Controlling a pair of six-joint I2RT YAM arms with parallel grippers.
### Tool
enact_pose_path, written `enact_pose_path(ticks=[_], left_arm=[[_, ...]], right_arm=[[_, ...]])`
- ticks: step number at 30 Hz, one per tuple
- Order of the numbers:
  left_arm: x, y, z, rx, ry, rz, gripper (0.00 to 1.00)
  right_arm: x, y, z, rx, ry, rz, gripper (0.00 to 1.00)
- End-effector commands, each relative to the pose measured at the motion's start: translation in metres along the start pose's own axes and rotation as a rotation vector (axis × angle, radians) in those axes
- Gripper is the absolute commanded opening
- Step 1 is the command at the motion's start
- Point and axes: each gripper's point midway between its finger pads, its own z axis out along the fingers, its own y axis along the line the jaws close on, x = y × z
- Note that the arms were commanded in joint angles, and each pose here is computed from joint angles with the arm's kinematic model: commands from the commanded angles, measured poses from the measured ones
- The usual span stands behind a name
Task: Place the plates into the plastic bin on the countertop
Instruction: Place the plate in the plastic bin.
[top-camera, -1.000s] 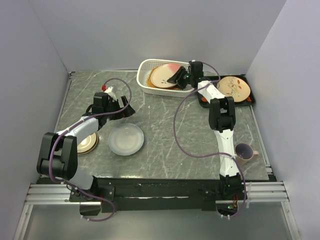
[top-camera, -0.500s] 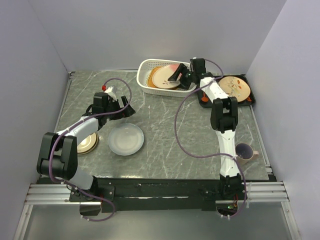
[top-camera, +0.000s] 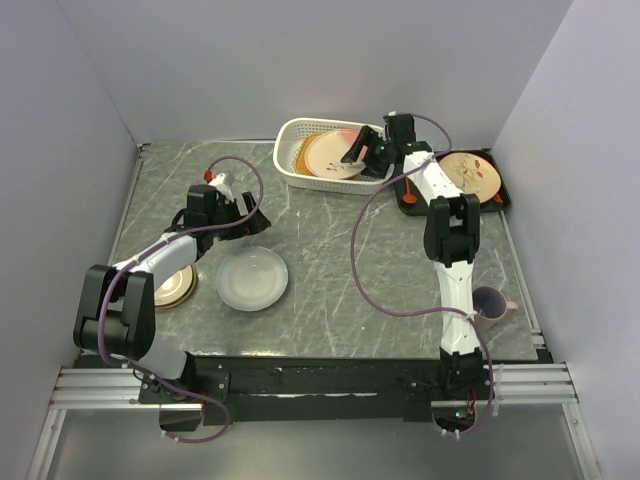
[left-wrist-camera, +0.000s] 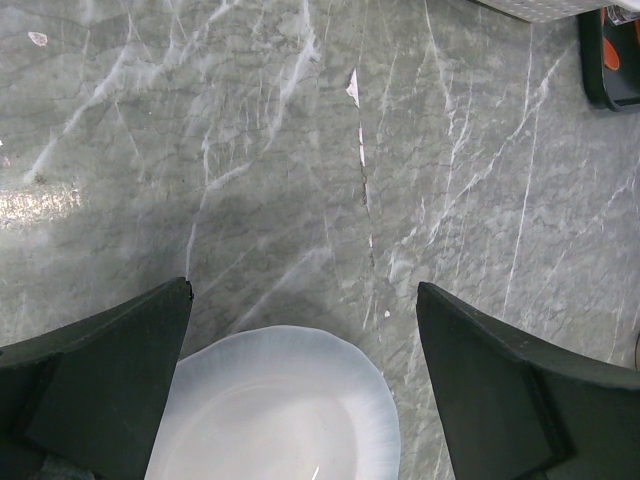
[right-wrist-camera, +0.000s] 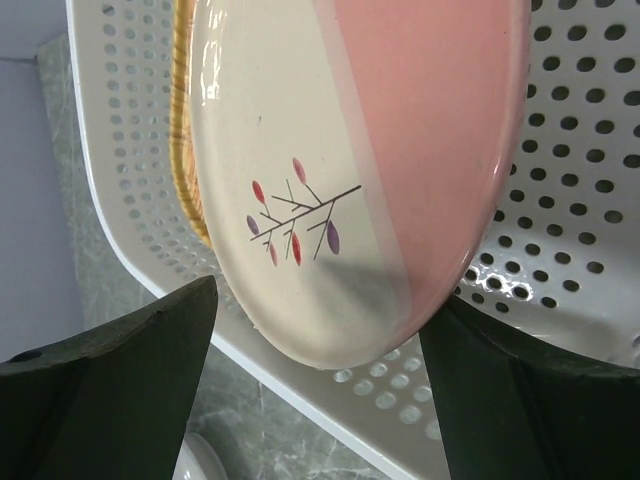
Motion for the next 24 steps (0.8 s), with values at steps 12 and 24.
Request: enact_pose_path(ticks=[12,24], left_arm=[[-0.014,-0.007,-0.004,0.019,-0.04,0.021,0.99],[-0.01,0.003,-0.006,-0.031,-0.041,0.016,0.99]], right_arm=[[-0.051,0.0,-0.071,0.148,-0.191,-0.108,0.89],[-0.056,0.021,-0.112,0.096,-0.281,-0.133,0.9]])
